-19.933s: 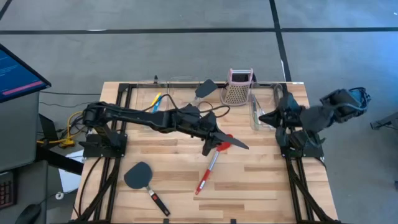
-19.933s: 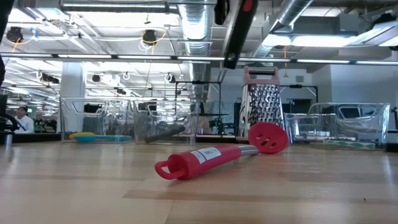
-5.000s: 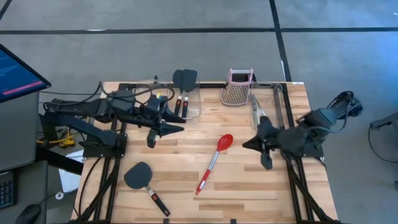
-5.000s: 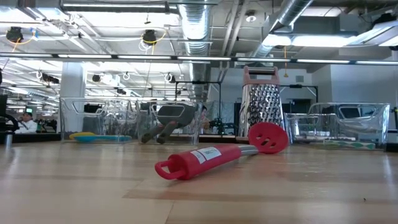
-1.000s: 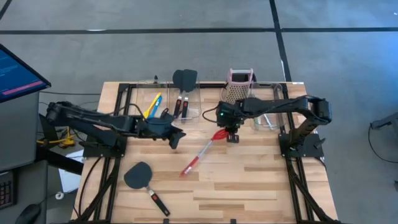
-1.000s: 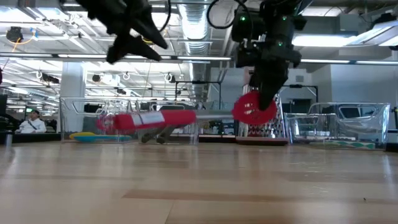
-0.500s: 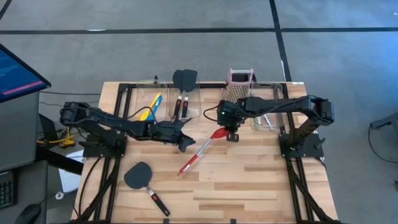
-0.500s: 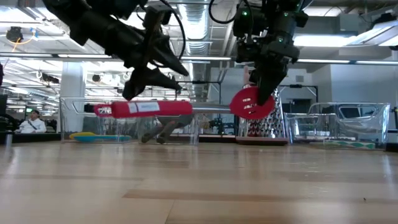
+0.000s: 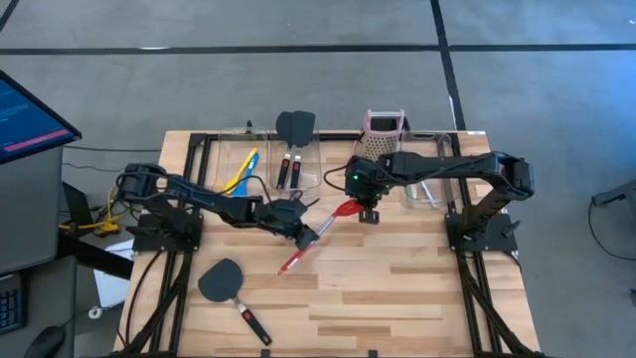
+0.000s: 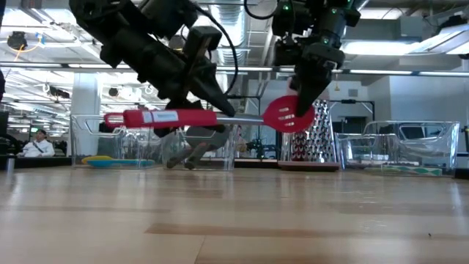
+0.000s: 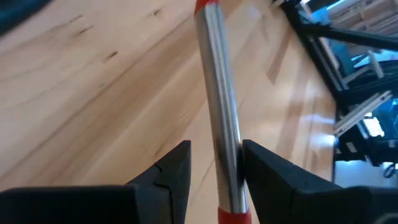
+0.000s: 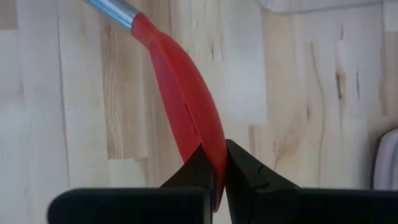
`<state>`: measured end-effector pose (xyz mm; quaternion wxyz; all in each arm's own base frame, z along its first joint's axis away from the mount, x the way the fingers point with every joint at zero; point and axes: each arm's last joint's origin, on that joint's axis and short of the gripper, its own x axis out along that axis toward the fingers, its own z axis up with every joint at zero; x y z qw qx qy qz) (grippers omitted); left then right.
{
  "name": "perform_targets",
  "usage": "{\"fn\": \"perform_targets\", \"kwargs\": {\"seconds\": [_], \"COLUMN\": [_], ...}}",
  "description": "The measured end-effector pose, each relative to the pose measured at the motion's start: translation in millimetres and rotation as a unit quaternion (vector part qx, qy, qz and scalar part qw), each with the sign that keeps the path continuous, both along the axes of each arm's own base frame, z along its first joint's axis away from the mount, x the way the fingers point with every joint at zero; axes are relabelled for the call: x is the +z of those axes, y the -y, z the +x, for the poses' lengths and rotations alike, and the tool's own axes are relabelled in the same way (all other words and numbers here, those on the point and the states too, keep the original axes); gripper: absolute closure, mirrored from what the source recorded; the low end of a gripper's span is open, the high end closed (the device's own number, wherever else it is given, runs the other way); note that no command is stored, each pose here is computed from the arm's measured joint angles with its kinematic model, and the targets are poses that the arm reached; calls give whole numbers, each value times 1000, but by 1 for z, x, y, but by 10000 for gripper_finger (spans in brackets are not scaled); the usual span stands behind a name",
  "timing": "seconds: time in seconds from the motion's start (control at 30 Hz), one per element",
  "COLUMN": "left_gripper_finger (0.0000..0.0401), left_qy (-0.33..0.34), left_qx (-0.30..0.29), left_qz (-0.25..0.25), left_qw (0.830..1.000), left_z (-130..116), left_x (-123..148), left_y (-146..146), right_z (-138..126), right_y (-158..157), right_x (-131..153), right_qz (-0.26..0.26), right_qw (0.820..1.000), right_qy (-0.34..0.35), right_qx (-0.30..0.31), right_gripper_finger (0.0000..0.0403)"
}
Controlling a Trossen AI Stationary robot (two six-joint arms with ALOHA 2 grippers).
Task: Pick & Place Kitchen Items
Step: Put the red serving spoon into the left transparent bin
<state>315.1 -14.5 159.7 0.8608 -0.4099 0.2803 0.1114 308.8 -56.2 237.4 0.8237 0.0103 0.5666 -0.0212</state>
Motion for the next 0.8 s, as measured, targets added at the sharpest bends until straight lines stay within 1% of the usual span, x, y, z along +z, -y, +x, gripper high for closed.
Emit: {"fn": "perform_targets", "kwargs": {"seconds": [0.27,0.5,0.6,0.77,0.8], "left_gripper_finger": [274,279,301,374,383], "left_qy": [-13,-12,-11,-11,-12], "left_qx": [-15,-19,-19,-22,-25], "left_qz": [-21,-13,-13,-10,-5], "left_qw": [1000,1000,1000,1000,1000], "left_z": [1,1,2,2,1], "left_x": [-7,-7,-7,-7,-7], "left_y": [-1,-1,-1,-1,-1], "right_z": [4,3,3,2,2], "right_y": [1,2,2,2,2], "right_x": [9,9,9,9,9], "right_qz": [-14,-13,-13,-13,-13], "right_qw": [1000,1000,1000,1000,1000], "right_qy": [14,11,8,5,4], "right_qx": [-3,-2,-2,-3,-3], "right_gripper_finger": [394,394,394,394,394]}}
